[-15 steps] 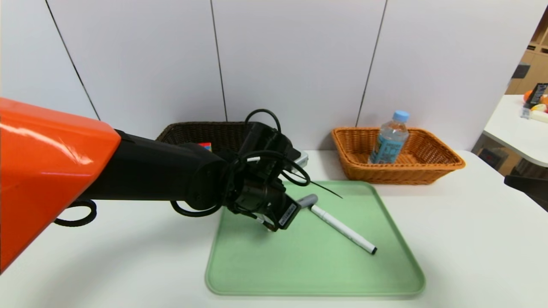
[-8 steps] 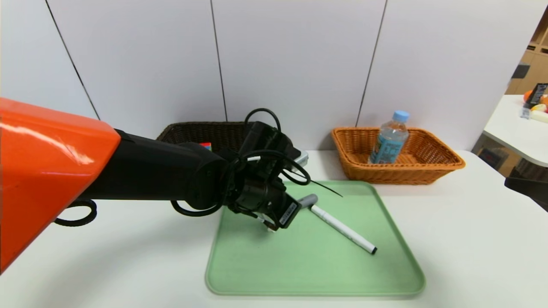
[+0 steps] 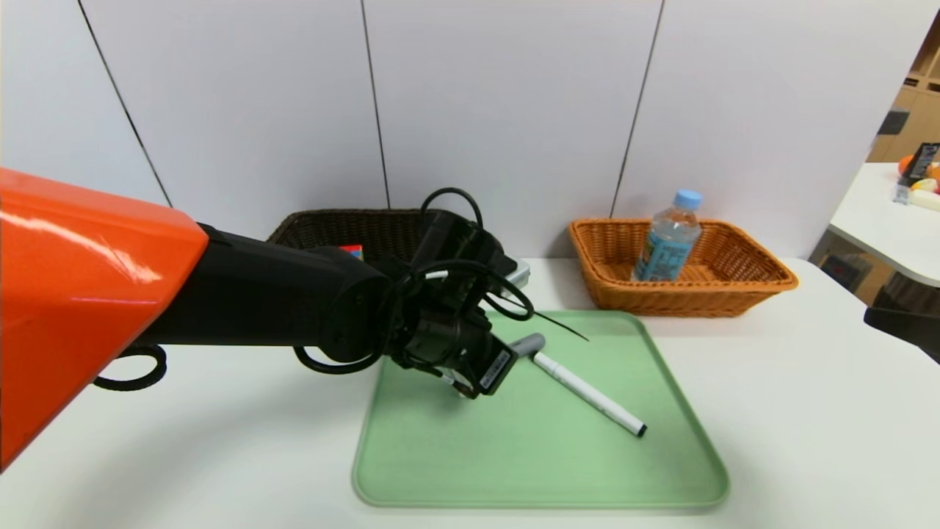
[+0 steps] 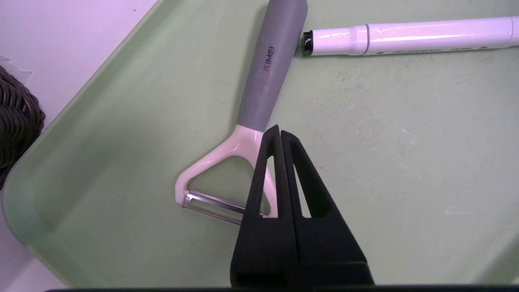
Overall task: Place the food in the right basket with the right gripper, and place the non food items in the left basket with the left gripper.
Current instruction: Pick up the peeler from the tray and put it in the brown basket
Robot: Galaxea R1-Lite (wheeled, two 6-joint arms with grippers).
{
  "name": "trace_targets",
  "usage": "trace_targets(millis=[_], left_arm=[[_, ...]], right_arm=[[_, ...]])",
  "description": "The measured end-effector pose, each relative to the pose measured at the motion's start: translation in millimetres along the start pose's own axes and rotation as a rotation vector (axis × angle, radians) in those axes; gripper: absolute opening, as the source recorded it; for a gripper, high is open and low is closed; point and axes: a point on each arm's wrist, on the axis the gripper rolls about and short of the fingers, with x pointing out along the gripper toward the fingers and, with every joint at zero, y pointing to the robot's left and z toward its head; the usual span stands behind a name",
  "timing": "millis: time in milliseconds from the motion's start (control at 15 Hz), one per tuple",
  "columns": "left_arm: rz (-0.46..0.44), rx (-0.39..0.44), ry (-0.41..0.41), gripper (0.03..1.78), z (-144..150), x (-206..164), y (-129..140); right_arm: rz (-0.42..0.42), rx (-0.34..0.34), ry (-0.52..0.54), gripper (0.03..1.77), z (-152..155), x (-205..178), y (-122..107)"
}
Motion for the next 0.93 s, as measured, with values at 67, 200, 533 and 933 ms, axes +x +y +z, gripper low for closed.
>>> trace_targets(millis=[67, 200, 533, 933], left_arm=[[0.0, -0.003, -0.001, 0.04, 0.1, 0.0, 0.2], [0.001, -0.004, -0.002, 0.04, 0.5, -0.1, 0.2], [0.0, -0.024, 0.003, 0.79, -0.7, 1.6, -0.4], [-0.009, -0.023, 0.004, 1.29, -0.5, 3.3, -0.7]], right_arm=[[0.001, 0.0, 0.001, 1.7, -0.4, 0.2, 0.0], [0.0, 0.0, 0.002, 1.7, -0.7, 0.4, -0.2], [0.0, 0.0, 0.003, 1.7, -0.8, 0.4, -0.2], [0.0, 0.0, 0.002, 1.7, -1.0, 0.4, -0.2]])
